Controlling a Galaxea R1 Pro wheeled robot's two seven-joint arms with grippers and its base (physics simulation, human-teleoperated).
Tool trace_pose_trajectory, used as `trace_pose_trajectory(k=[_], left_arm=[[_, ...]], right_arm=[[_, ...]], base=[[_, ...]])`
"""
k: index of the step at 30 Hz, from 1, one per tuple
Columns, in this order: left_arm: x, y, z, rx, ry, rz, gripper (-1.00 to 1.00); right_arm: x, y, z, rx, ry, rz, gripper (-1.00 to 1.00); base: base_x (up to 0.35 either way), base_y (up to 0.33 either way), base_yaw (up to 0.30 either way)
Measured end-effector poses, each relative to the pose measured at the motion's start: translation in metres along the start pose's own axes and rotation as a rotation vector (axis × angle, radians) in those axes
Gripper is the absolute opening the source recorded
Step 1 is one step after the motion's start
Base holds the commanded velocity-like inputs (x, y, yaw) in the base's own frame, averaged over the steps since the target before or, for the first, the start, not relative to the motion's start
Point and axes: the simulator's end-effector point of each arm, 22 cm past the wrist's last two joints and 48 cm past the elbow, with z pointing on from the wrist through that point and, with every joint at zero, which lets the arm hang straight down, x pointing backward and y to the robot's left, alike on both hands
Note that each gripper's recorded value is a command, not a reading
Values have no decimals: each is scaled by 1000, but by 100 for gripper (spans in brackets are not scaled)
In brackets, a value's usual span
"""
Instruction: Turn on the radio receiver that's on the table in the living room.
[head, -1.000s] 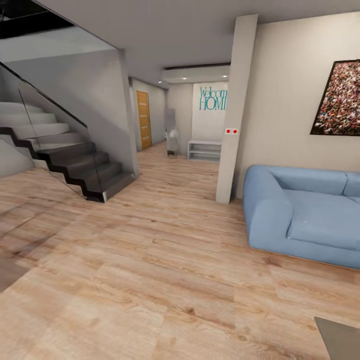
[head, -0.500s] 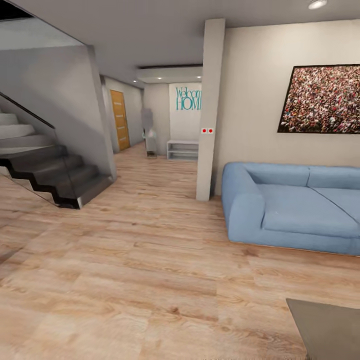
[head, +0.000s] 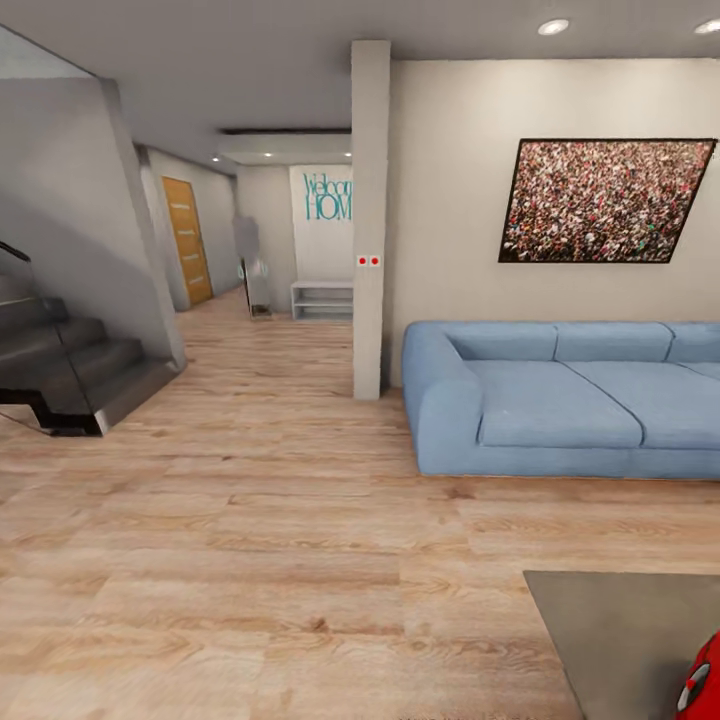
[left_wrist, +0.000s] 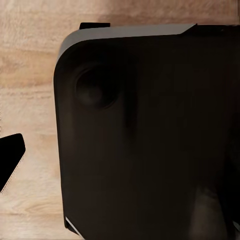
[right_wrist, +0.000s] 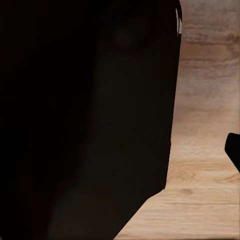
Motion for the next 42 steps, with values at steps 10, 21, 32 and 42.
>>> trace_pose_trajectory(k=[10,21,32,42], left_arm=[[0,0,0,0,0,0,100],[2,0,0,-1,9,2,100],[1,0,0,-1,7,1,100],[0,0,0,-1,1,0,100]], right_arm=[[0,0,0,0,0,0,100],[0,0,0,0,0,0,100],[0,0,0,0,0,0,100],[0,0,0,0,0,0,100]], base=[[0,0,-176],[249,0,-6],[263,0,0],[45,0,0]])
